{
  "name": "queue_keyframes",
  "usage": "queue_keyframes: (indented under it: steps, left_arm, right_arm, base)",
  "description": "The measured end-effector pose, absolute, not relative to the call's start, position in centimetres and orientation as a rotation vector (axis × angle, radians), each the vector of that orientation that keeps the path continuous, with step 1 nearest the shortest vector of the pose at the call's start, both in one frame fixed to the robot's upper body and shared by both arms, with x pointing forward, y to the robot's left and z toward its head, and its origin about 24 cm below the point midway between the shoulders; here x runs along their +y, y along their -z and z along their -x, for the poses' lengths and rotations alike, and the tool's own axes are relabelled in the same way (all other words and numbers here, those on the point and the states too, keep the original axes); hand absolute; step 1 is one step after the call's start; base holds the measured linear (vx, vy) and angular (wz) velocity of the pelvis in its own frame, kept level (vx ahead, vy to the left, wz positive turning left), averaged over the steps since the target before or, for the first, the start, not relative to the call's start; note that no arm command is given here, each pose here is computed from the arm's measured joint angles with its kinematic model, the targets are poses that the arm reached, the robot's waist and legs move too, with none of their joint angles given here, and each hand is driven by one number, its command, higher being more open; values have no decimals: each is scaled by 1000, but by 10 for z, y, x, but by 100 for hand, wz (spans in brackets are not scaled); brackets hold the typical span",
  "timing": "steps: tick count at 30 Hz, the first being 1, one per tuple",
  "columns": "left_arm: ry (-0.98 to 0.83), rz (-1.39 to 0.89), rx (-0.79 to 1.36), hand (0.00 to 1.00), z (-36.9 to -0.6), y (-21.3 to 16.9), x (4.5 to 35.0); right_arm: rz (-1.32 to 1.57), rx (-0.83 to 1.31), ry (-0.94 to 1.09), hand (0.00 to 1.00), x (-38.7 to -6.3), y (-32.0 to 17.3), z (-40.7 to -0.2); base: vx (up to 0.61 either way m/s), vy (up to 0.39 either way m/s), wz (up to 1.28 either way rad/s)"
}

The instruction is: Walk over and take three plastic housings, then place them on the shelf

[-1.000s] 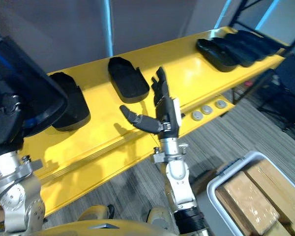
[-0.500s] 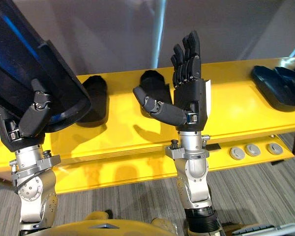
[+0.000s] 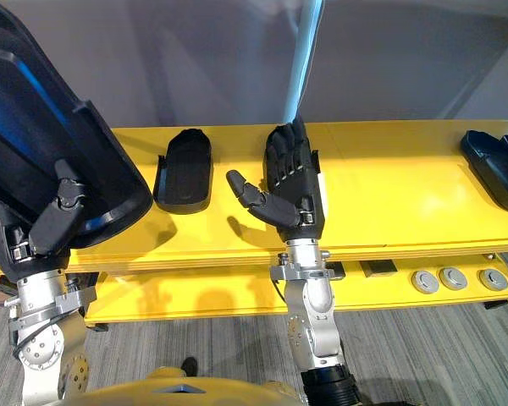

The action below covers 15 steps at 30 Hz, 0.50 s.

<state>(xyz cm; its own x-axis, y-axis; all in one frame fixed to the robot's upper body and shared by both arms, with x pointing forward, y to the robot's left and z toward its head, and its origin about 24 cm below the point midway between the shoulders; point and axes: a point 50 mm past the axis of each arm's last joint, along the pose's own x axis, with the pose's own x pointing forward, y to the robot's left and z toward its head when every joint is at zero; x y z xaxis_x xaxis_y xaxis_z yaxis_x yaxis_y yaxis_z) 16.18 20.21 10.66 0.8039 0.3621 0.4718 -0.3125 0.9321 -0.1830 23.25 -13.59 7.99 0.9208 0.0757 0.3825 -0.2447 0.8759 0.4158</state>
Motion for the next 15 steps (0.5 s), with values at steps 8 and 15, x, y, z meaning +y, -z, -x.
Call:
queue_keyframes:
  steps: [8,15]
  left_arm:
    - [-441,82,-391,0,-165,-82,201]
    - [-422,49,-381,0,-173,-81,208]
  right_arm:
    - [-453,-378,-186,100,-134,-80,-234]
    - [-461,-337,-117,100,-131,-64,-231]
  base:
    - [-109,151,26]
    - [-68,604,-11]
